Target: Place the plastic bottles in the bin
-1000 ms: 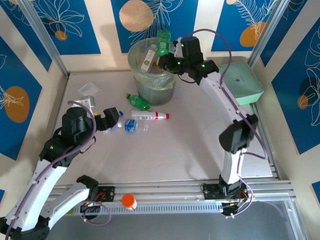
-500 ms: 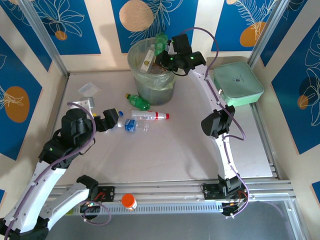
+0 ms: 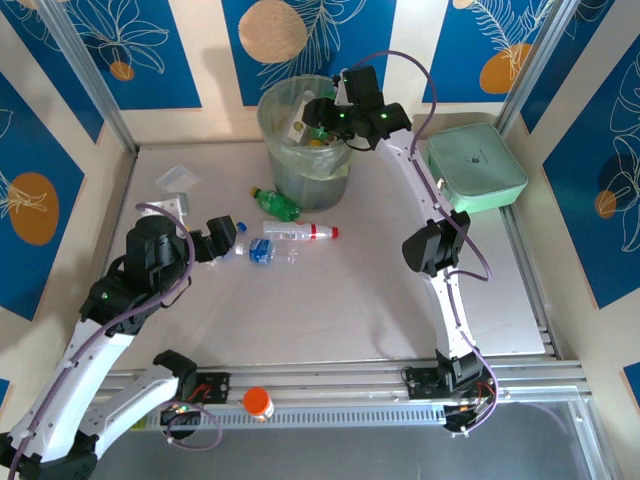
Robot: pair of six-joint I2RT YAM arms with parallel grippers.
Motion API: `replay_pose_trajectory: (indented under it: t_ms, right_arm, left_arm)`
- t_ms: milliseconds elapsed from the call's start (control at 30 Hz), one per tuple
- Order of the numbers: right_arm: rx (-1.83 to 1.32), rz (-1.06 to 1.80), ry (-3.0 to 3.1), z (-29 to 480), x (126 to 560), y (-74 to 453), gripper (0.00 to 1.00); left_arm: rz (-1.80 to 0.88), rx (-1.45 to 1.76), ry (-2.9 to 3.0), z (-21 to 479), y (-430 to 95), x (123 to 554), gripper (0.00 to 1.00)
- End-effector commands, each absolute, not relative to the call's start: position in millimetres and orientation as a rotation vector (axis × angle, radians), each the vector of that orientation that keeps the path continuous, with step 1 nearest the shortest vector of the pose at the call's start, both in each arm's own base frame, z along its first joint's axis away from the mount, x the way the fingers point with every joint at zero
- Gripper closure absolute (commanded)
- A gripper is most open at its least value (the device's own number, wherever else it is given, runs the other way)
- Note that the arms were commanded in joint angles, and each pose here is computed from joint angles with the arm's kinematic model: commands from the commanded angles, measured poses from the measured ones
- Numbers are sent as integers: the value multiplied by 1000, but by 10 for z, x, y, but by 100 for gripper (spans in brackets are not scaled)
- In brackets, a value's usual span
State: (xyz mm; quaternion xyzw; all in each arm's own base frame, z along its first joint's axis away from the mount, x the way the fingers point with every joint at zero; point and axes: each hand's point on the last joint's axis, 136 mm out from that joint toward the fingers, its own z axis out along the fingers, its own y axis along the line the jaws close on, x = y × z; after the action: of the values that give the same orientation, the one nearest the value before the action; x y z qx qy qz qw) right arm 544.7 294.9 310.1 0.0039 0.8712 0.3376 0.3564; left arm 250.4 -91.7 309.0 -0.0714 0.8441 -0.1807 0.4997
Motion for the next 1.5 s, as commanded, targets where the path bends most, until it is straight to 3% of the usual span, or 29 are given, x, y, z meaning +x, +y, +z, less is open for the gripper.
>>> replay_pose_trajectory:
  t_ms: [0, 533, 733, 933, 1167, 1267, 1467]
  right_arm:
    - [-21, 906, 2157, 3621, 5287, 2856, 41]
    - [-180, 896, 2040, 4422, 4616, 2687, 54]
    - [-259, 795, 2087, 4211, 4081, 2671, 54]
    - [-224, 794, 2117, 3701, 3520, 2464, 54]
    - [-240, 718, 2164, 3225, 3041, 2104, 51]
    - [-258, 776, 2162, 3107, 2846, 2081, 49]
    - [-274, 850, 2186, 2883, 2602, 2059, 48]
  left_arm:
    - [-418, -168, 2015, 3149, -904, 2527, 0]
    - [-409, -194, 2126, 2925, -959, 2563, 0]
    - [-411, -298, 2290, 2552, -1040, 2635, 1]
    - [-374, -622, 2417, 2153, -879, 2736, 1]
    - [-89, -844, 2384, 1895, -381, 3037, 1]
    - [-78, -813, 2411, 1723, -357, 3288, 1]
    - [88, -451, 2541, 1357, -426, 3858, 1]
